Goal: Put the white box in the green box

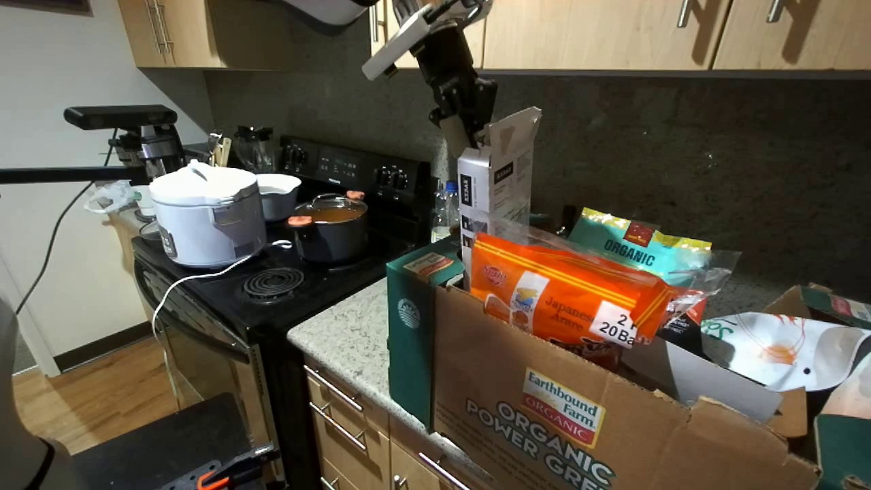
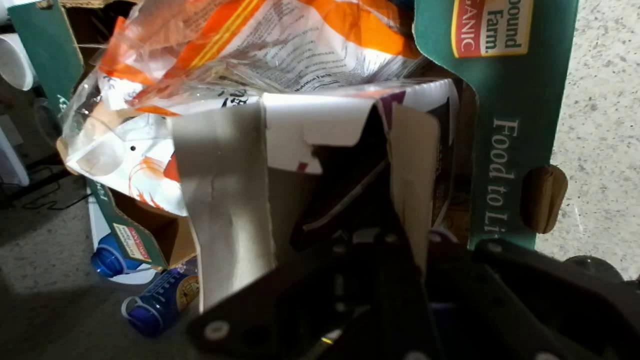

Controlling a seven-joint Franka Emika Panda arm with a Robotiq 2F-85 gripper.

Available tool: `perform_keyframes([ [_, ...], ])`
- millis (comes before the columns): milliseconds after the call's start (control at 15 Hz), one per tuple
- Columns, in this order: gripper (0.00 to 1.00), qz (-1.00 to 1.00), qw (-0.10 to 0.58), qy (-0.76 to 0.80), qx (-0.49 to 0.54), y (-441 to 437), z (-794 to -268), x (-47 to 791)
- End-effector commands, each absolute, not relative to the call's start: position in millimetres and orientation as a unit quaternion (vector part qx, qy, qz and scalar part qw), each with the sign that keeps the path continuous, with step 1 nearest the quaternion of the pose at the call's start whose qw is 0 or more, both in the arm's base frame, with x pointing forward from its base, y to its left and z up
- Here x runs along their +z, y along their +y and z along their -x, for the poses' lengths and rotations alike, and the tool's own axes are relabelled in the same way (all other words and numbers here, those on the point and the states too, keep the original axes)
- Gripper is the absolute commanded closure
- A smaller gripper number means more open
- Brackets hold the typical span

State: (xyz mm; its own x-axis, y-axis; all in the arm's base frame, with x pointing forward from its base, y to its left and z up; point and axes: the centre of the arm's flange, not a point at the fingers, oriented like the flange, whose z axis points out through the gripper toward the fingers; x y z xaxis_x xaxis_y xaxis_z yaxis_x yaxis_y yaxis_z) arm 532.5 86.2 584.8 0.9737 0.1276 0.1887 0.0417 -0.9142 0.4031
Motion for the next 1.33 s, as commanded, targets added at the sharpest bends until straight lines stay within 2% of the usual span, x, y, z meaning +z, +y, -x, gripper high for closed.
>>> perform_keyframes([
  [0,0.98,-0.973,0.203,0.044,0.106,86,-532,585],
  [800,1.0,-0.979,0.177,0.0,0.099,46,-596,555],
  [1267,1.0,-0.986,0.144,0.012,0.079,56,-605,532],
])
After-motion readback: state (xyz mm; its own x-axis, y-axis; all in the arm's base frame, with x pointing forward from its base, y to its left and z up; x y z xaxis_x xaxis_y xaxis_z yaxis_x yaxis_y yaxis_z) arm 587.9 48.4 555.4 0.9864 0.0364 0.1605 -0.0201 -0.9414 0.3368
